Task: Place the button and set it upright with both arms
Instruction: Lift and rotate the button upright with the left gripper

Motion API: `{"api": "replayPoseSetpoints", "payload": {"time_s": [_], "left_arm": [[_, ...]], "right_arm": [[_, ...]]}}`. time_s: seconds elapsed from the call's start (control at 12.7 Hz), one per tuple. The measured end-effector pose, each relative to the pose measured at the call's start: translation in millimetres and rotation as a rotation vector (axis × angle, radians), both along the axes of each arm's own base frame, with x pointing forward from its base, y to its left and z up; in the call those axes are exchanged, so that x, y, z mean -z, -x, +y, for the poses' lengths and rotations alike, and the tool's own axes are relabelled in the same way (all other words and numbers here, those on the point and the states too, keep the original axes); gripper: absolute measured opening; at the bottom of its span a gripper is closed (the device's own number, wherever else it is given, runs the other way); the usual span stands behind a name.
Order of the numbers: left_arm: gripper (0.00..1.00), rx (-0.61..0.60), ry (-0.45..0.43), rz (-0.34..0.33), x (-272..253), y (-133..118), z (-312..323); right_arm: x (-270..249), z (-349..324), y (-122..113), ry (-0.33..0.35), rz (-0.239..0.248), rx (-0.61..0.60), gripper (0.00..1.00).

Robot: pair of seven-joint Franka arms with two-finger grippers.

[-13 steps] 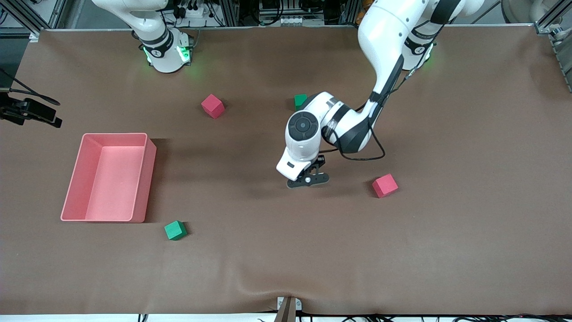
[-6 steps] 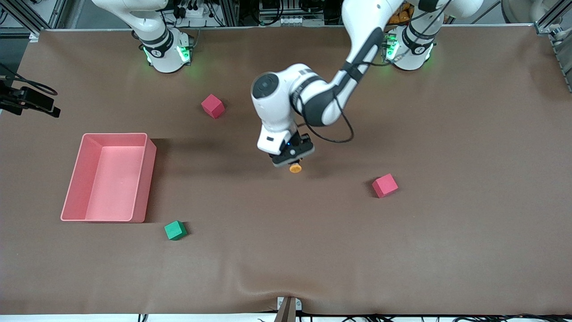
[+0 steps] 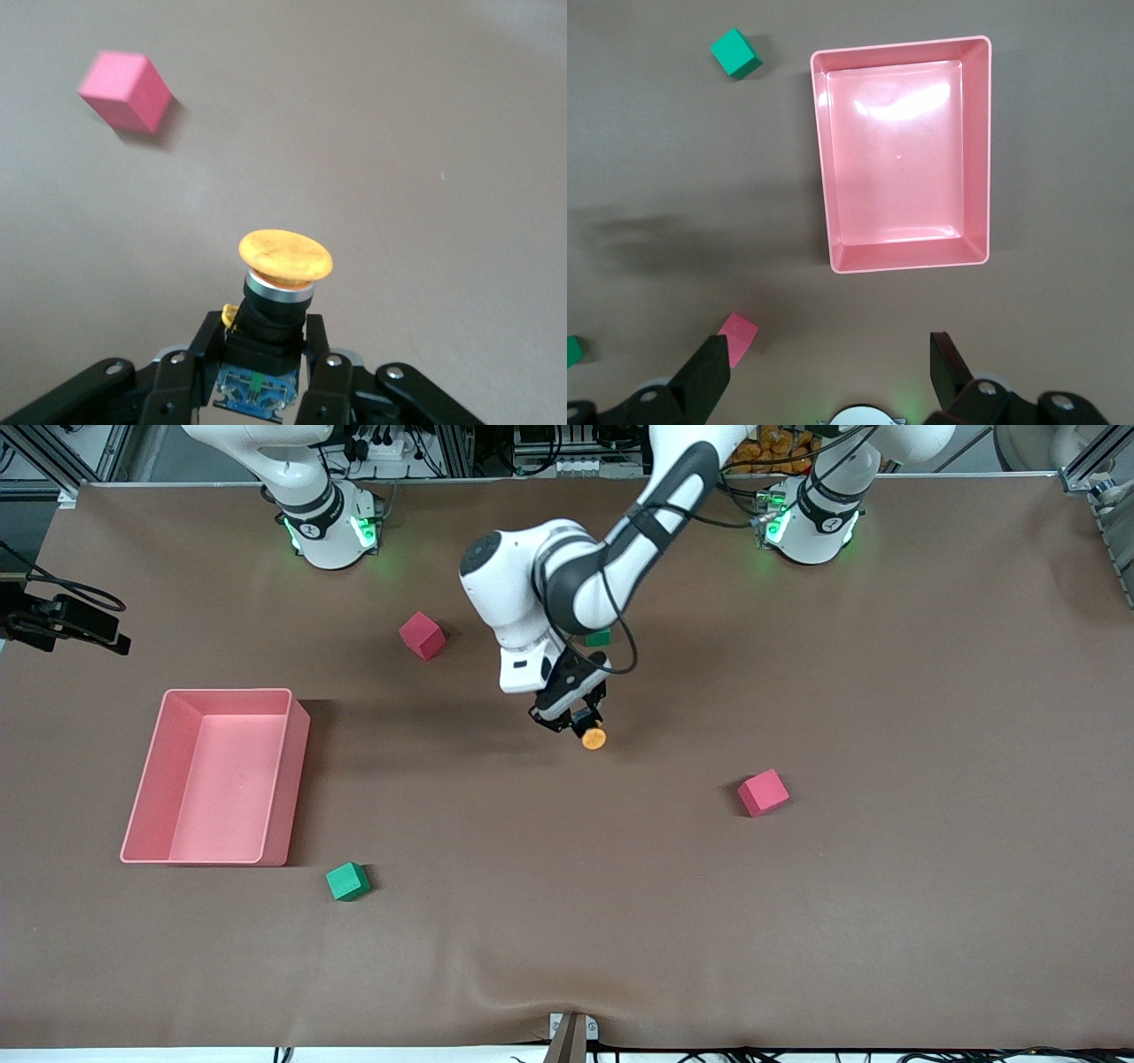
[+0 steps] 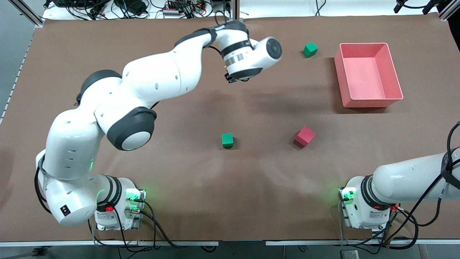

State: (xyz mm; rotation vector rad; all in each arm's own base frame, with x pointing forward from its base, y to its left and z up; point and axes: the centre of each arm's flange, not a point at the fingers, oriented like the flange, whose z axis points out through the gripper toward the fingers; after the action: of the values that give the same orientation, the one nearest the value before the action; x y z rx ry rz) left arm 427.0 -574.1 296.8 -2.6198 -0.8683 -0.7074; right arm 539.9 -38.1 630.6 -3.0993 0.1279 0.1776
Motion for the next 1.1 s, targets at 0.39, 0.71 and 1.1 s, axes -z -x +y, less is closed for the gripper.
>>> {"api": "replayPoseSetpoints", "payload": {"time_s": [0.39, 0.71, 1.1], "left_arm": [[0.42, 0.074, -0.09, -0.193, 18.4, 41.5, -28.8], [0.42, 0.005, -0.055, -0.377, 53.8, 58.6, -44.6], [0.42, 0.029, -0.024, -0.542, 109.6, 104.2, -65.8]], "right_arm": [[-4.3, -2.8, 0.0, 0.009, -0.01, 0.063, 1.0], [-5.4, 0.5, -0.1, 0.009, -0.012, 0.059, 1.0], [-5.5, 2.0, -0.2, 0.009, -0.012, 0.056, 1.0]]}}
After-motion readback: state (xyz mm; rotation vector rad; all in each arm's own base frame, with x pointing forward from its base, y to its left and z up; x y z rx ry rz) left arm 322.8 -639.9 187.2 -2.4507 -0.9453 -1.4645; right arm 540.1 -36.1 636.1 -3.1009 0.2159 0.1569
